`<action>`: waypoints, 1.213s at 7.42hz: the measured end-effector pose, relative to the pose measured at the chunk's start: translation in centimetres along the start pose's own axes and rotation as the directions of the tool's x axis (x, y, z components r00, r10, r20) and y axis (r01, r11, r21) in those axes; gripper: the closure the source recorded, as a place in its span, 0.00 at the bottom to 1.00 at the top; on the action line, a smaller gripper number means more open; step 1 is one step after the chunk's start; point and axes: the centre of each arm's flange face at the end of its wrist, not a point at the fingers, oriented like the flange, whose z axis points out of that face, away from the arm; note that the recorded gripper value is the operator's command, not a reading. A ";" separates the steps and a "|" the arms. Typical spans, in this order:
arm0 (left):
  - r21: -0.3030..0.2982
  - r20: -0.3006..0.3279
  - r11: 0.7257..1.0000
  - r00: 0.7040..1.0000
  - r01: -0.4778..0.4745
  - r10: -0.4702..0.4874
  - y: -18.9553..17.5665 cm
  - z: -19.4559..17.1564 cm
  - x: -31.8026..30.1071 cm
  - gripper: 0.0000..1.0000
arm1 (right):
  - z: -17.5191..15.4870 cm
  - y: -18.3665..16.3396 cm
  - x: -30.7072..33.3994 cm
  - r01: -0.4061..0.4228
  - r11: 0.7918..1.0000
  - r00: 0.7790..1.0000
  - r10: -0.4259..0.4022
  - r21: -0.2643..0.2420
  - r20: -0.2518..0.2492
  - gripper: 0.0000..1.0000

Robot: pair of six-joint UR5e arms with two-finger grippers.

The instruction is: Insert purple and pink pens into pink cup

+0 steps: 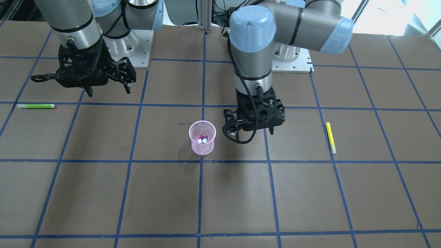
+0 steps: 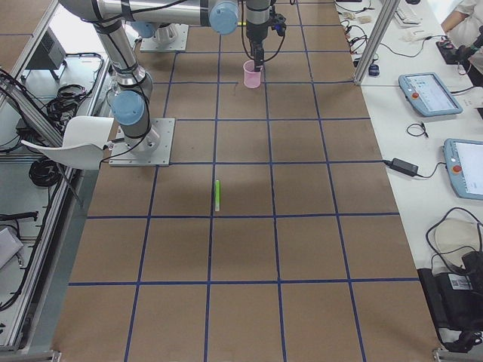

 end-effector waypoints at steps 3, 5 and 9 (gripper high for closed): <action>-0.133 -0.098 0.988 0.993 -0.080 0.067 -2.9 -2.0 -10.5 0.00 | -0.9 -0.5 0.3 -0.004 0.999 1.000 0.004 0.033 0.004 0.00; -0.219 -0.108 0.957 0.979 -0.191 0.171 -1.7 -1.6 -14.7 0.00 | -1.9 -1.1 0.4 0.004 0.996 1.000 -0.004 0.088 -0.004 0.00; -0.216 -0.111 0.957 0.978 -0.196 0.175 0.8 -3.8 -16.5 0.00 | -1.9 -1.2 0.5 0.005 0.995 1.000 -0.005 0.099 -0.008 0.00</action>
